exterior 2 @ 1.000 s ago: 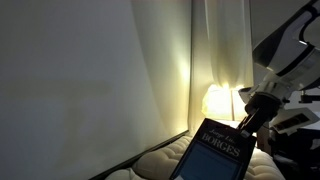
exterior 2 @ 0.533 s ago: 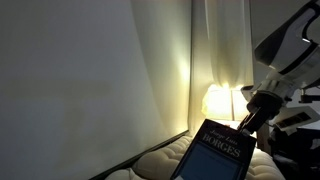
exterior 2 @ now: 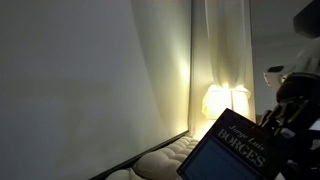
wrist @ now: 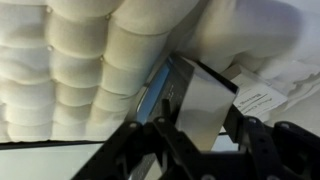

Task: Pick up the black book and position it on top of the white book

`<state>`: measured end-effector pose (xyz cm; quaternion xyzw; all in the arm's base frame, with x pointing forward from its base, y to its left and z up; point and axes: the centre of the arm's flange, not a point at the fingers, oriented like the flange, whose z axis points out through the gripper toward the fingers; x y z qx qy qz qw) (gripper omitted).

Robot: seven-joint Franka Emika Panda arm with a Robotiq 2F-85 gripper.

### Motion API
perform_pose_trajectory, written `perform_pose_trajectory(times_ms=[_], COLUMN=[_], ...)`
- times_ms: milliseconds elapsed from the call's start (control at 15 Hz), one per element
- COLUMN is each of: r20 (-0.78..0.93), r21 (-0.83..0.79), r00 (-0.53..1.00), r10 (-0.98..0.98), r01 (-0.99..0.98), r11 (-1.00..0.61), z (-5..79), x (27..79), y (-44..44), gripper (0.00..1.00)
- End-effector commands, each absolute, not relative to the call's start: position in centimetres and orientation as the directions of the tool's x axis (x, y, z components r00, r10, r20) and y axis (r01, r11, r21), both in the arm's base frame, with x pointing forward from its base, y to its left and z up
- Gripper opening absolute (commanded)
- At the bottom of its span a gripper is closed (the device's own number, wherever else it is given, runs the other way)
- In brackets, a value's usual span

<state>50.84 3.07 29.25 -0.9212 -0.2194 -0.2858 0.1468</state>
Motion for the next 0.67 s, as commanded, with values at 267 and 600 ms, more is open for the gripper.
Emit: perform_pose_trajectory(times_ms=[267, 600], r20=[0.457, 0.345], r21=[-0.118, -0.108], r00=[0.64, 0.576], r10=[0.618, 0.741], r01=[0.732, 0.809], r11=[-0.671, -0.578], z=[27.6, 29.0], x=[42.1, 38.7], y=[10.3, 14.6], gripper=[0.29, 0.29])
